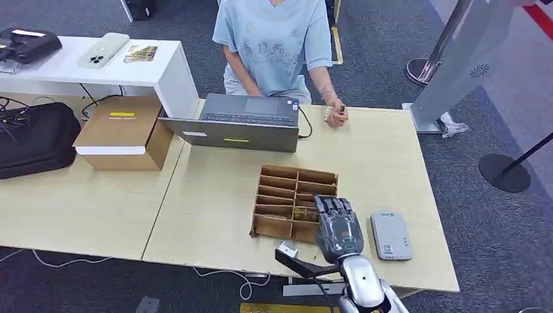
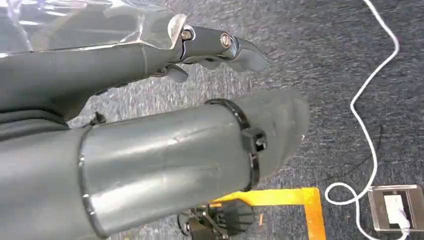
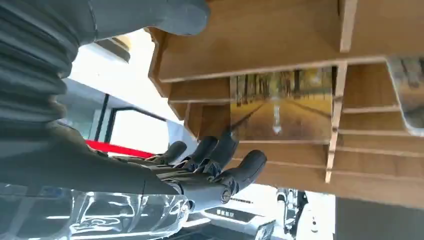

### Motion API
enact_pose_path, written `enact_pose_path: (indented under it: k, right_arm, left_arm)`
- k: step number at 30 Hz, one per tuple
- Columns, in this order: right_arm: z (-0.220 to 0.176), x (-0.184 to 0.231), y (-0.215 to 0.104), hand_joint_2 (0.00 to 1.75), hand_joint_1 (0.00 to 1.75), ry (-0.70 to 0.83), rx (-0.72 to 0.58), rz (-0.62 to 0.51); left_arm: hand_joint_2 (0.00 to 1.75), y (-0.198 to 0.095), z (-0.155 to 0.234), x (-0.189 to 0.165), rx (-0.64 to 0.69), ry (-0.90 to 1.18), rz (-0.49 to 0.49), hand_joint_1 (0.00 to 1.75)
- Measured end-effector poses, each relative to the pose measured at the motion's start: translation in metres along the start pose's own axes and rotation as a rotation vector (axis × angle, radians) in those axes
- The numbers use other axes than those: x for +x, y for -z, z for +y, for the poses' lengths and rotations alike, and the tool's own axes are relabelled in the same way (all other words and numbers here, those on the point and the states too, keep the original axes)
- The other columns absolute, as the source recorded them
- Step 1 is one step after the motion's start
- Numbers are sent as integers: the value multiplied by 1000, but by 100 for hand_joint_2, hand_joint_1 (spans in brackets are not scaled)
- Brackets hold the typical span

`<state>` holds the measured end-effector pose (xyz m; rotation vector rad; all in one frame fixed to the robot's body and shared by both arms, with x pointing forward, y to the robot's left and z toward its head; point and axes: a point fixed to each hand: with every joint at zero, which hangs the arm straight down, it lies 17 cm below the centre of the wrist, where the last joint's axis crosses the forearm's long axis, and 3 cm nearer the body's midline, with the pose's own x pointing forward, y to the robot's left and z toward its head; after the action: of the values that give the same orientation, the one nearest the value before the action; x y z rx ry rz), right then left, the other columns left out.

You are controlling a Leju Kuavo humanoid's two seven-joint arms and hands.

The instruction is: Pass the card to the sensor for recognition and then transmit it.

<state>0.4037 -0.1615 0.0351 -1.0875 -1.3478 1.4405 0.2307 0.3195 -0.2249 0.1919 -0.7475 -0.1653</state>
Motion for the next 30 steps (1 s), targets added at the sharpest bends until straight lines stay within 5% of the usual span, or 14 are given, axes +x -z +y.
enact_pose_path:
  k: [7,10,14,28,30]
  right_arm:
    - [-12,5,2,175,59,79,-26,-26]
    - [-18,7,3,175,44,99,-38,-37]
    - [-25,14,5,175,45,163,-47,-64]
    - [-39,18,15,175,75,174,-65,-74]
    - [-40,19,16,175,63,160,-68,-71]
  left_arm:
    - [0,-1,0,-3,14,-53,19,0]
    - [0,-1,1,-3,26,-83,23,0]
    - [0,-1,2,-5,44,-128,34,0]
    - [0,-3,2,-13,104,-267,92,0]
    - [0,-3,1,-14,109,-285,97,0]
